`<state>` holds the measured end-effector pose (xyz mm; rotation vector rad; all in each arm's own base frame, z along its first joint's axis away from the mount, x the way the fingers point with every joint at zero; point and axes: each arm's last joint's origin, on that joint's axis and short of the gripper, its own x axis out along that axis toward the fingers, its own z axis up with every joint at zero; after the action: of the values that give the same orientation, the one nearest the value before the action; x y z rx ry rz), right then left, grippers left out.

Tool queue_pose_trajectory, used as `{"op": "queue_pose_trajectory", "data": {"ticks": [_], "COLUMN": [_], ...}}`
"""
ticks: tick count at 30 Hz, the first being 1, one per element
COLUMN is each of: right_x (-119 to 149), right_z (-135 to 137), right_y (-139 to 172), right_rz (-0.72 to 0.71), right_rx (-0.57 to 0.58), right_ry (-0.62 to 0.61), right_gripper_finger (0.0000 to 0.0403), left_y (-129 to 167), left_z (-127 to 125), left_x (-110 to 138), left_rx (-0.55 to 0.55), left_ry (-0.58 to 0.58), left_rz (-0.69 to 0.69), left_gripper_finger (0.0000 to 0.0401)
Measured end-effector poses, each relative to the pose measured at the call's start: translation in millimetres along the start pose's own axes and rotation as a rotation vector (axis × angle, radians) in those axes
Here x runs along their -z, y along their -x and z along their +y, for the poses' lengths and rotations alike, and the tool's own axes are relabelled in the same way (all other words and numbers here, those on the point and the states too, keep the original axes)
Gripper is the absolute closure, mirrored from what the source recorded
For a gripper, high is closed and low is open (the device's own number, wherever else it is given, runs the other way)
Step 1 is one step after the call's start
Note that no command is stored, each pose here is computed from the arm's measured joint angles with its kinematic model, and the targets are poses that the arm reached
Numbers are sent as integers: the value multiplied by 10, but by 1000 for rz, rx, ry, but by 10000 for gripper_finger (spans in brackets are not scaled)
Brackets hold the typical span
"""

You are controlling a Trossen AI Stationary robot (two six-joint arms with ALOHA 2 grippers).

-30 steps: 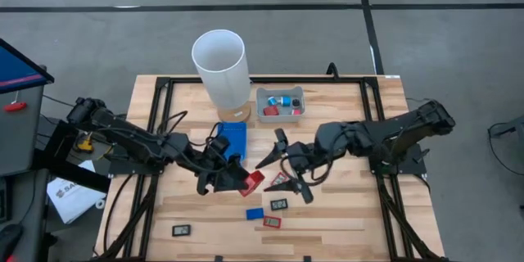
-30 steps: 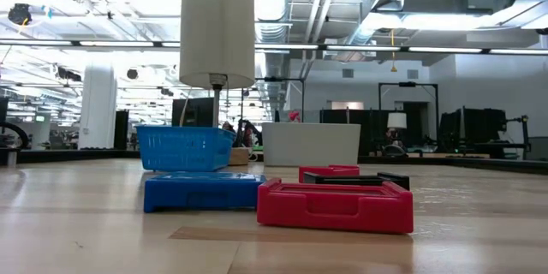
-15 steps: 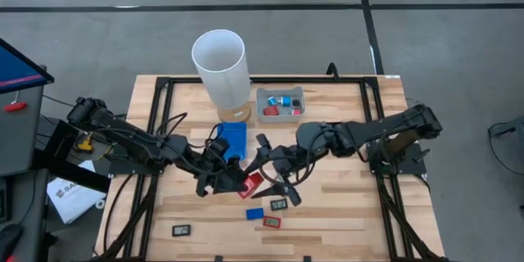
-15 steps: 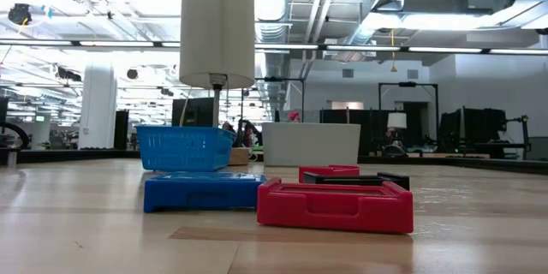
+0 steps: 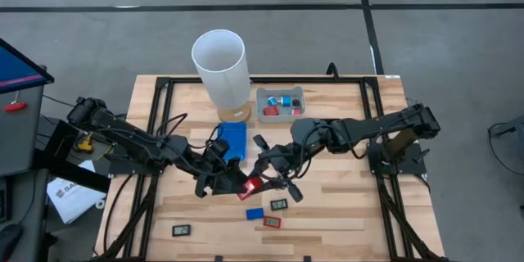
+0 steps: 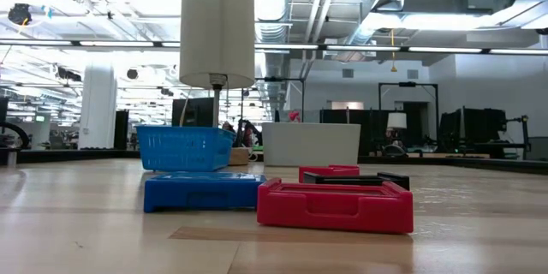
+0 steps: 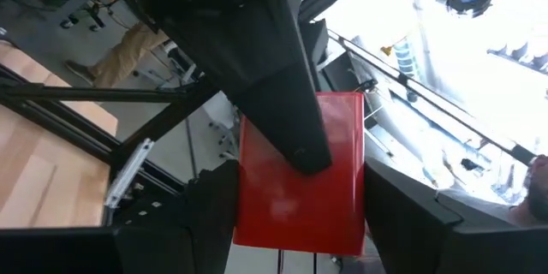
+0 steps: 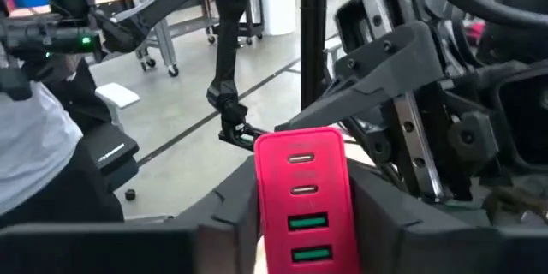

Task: Pick & Place Office items
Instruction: Put the red charger adapter into the gray bin

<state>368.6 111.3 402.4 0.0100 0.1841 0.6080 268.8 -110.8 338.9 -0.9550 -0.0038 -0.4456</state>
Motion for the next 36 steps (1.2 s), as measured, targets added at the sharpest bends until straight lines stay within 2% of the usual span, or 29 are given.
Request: {"op": "queue_pose_trajectory", "data": {"ticks": [1,7,13,15,19,21,24,28,30,33,36], "right_x": [-4,-50,-234,-223,-276,-241,-81,36,100,167,211], "right_z": [-1,-11,132,151,193,203,207,243,228,138,-68], "right_y": [1,71,336,423,655,770,889,1103,1162,1167,1175], "right_rz": [-4,-18,-42,2,43,116,294,432,465,427,383], "right_rx": [-7,-19,-62,-51,19,100,244,502,682,906,1056], "right_ry": [10,-12,-15,-38,-76,-116,-210,-337,-370,-364,-379], "right_gripper_finger": [294,295,295,295,295,295,295,295,295,295,295], "left_y": [0,0,35,61,175,265,393,529,560,544,517], "left_z": [-3,-36,-165,-198,-167,-154,-196,-206,-155,-44,24], "left_x": [-2,35,333,467,793,953,1150,1301,1300,1191,962], "left_rx": [4,35,87,68,-68,-147,-206,-339,-445,-603,-708], "left_ry": [9,-7,-36,-43,-49,-52,-48,-73,-122,-206,-291], "left_rz": [-1,38,232,302,524,636,759,793,731,550,333], "left_gripper_finger": [187,171,167,172,188,198,220,261,284,321,358]}}
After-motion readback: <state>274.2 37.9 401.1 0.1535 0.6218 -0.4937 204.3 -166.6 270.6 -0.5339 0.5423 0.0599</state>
